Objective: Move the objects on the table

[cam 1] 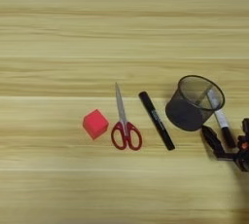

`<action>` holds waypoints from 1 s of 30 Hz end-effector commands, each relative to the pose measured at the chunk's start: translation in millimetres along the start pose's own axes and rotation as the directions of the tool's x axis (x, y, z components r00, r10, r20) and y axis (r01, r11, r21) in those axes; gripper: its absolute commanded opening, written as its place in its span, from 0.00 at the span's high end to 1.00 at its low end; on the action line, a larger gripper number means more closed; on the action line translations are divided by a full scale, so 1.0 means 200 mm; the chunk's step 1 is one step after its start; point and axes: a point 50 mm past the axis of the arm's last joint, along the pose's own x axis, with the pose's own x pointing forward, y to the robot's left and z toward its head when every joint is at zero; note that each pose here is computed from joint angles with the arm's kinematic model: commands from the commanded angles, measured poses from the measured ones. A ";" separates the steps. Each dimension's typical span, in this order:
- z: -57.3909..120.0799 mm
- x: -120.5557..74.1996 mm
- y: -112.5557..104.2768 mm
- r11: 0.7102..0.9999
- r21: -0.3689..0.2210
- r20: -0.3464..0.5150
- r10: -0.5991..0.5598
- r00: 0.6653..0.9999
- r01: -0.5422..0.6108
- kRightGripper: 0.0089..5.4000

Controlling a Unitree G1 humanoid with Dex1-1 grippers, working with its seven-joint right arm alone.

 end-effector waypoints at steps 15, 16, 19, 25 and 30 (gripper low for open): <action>0.16 -0.09 0.02 0.995 -0.104 0.090 0.013 0.996 -0.003 0.01; 0.17 -0.09 0.03 0.994 -0.109 0.095 0.019 0.995 -0.009 0.01; 0.19 -0.12 0.06 0.992 -0.121 0.108 0.036 0.994 -0.022 0.01; 0.25 -0.18 0.12 0.989 -0.128 0.137 0.092 0.986 -0.074 0.01; 0.25 -0.20 0.18 0.983 -0.112 0.121 0.159 0.980 -0.146 0.01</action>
